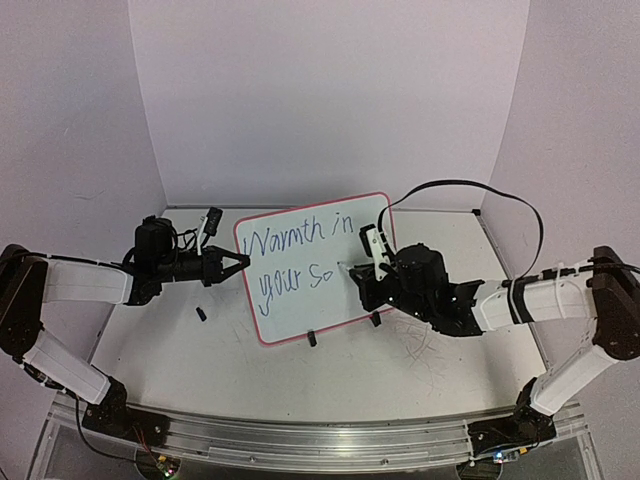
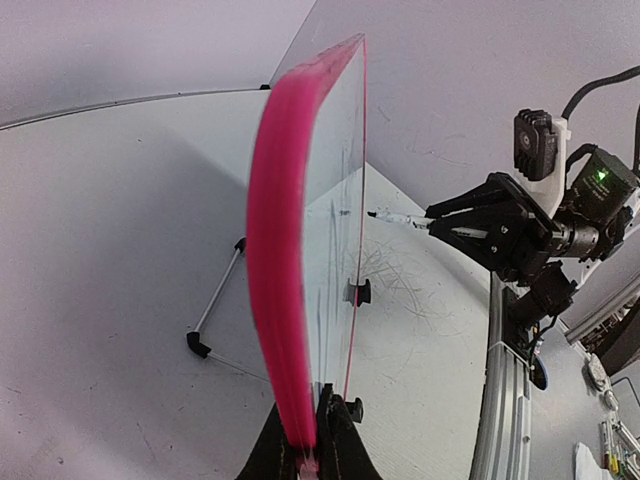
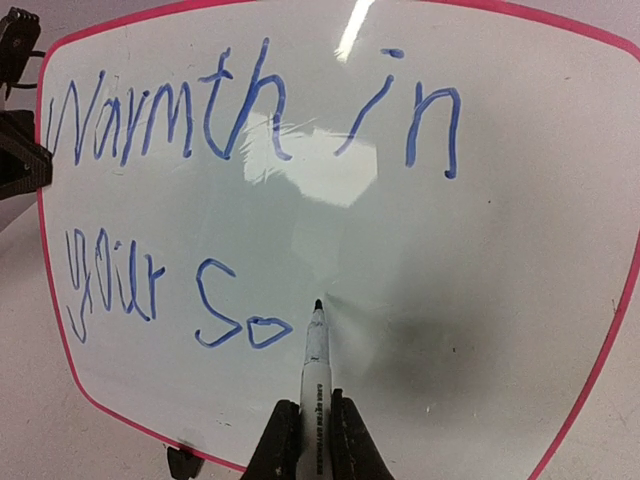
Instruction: Write a sentence on the whiteboard
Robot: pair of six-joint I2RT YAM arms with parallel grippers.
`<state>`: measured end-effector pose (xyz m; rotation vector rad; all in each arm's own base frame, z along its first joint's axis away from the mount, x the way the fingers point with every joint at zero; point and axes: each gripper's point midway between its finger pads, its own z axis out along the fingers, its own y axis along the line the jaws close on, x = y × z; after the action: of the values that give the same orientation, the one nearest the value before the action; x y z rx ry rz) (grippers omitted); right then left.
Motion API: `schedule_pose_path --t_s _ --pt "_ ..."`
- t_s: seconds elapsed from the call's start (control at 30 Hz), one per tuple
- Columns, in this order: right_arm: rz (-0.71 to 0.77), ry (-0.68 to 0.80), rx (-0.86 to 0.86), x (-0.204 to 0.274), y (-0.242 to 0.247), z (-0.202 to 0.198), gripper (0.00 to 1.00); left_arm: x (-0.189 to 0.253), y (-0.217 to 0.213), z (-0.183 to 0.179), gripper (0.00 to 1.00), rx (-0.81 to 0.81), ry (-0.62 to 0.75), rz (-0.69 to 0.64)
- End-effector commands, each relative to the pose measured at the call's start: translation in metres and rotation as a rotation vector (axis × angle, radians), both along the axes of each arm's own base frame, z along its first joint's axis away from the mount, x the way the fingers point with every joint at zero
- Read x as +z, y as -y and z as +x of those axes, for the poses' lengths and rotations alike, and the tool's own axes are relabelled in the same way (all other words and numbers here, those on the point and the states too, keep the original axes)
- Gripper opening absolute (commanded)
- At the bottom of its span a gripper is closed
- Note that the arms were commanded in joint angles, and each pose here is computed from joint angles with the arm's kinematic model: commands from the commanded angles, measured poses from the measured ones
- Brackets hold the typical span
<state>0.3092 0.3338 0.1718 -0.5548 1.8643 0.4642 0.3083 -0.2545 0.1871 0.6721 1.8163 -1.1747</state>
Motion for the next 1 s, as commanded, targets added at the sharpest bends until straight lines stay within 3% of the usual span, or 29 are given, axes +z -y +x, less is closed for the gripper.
schedule_pose_path --t_s 0.0,0.97 --pt "0.018 0.023 0.039 0.01 -0.016 0.004 0.0 0.001 -0.005 0.014 0.0 0.055 0.071 0.054" --pt "-0.036 -0.04 0.002 -0.018 -0.007 -0.009 0.0 0.002 -0.004 0.014 0.0 0.047 0.069 0.049"
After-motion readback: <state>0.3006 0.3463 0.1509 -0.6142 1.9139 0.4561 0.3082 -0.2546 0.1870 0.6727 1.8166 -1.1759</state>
